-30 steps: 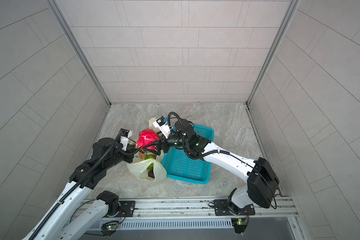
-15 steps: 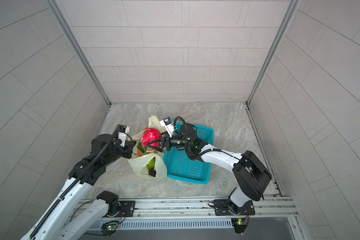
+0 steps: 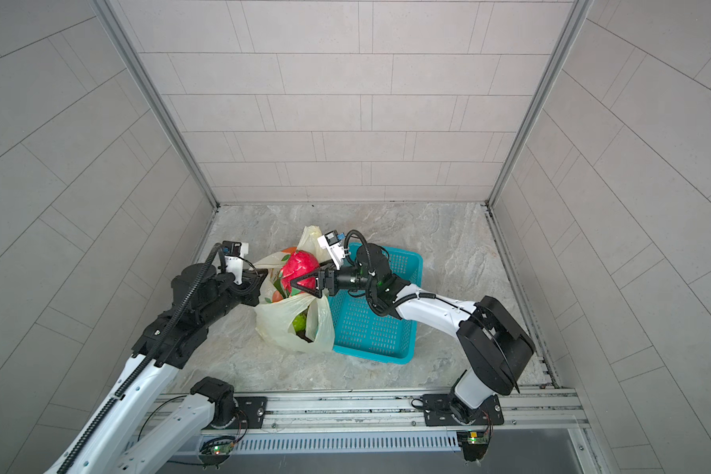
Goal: Place the fruits into the plastic bag
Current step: Place the fruit in the plastic bag.
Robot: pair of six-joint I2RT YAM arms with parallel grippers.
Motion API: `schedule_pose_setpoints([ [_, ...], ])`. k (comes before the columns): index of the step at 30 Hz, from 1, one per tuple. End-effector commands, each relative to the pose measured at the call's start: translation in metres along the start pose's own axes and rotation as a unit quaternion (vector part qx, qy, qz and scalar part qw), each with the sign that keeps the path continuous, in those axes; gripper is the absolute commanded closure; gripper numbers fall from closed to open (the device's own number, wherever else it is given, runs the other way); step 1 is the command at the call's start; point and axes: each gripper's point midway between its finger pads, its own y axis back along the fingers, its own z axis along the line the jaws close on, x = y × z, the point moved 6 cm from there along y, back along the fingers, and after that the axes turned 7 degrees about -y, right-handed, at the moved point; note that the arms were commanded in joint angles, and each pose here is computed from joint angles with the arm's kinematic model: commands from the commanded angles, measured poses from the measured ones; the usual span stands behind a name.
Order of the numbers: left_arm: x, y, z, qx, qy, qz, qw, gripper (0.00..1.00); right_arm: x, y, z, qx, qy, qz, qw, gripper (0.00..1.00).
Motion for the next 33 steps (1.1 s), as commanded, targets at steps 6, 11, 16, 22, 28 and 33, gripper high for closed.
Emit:
schedule_pose_setpoints([
  [6,-0.017,0.003,-0.002,0.006,0.010,-0.023,1.000,1.00,0.033,-0.013,-0.008,0.078,0.085,0.081,0.990,1.00],
  [11,-0.014,0.003,-0.005,0.019,-0.011,-0.013,1.000,1.00,0.033,-0.023,-0.023,0.160,0.102,0.096,0.977,1.00],
  [16,-0.011,0.004,-0.006,0.025,-0.014,-0.012,0.999,1.00,0.016,-0.038,-0.029,0.201,0.093,0.091,0.971,1.00],
  [22,-0.006,0.005,-0.007,0.029,-0.017,-0.009,0.999,1.00,-0.013,-0.047,-0.024,0.236,0.054,0.052,0.969,1.00],
  [28,-0.001,0.006,-0.006,0.024,-0.026,-0.003,0.999,1.00,-0.035,-0.043,-0.006,0.248,0.021,0.048,0.967,1.00],
  [33,0.002,0.006,-0.005,0.019,-0.032,0.000,0.999,1.00,-0.052,-0.029,-0.001,0.249,-0.014,0.015,0.968,1.00],
])
